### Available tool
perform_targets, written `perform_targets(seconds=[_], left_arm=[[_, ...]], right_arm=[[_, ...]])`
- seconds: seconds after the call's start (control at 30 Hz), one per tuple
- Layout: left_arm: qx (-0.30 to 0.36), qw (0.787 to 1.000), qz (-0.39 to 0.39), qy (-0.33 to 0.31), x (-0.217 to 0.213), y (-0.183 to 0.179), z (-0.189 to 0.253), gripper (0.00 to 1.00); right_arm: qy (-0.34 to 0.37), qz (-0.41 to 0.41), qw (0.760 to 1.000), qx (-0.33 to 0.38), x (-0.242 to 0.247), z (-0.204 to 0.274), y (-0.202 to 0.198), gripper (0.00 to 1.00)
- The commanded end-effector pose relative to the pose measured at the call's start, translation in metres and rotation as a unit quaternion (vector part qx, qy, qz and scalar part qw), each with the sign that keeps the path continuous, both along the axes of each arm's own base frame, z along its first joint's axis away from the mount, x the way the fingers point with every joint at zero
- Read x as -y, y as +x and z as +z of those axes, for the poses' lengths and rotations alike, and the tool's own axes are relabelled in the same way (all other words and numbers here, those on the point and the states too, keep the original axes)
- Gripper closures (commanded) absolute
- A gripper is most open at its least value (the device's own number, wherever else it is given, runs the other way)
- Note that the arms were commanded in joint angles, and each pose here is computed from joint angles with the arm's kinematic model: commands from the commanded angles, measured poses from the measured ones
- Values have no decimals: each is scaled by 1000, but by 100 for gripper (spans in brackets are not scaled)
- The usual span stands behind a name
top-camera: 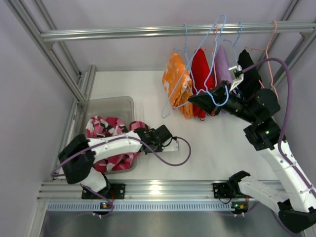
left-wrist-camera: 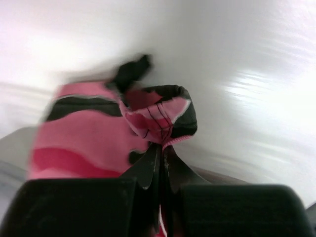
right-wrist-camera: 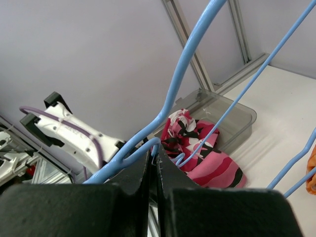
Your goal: Remove the trousers from the hanger
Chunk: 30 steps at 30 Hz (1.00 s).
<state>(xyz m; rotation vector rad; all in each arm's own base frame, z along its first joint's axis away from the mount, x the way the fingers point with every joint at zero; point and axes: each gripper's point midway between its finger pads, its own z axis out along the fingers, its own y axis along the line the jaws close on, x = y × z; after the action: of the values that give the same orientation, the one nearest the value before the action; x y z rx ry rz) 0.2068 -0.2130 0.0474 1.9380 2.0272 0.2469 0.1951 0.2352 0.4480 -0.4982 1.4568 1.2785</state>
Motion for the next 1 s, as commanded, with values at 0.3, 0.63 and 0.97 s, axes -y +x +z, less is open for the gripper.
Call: perform_targets(seconds=[0.3, 0.63, 0.97], left_arm=[[292, 875, 299, -244, -102, 106, 210, 100], [163, 858, 472, -122, -220, 40, 103, 100], [-26, 891, 449, -67, -216, -10, 8, 78]], right_arm=[[15, 25, 999, 31, -3, 20, -14, 100], [22, 46, 997, 56, -9, 36, -22, 100], [29, 57, 995, 80, -10, 54, -33, 100]])
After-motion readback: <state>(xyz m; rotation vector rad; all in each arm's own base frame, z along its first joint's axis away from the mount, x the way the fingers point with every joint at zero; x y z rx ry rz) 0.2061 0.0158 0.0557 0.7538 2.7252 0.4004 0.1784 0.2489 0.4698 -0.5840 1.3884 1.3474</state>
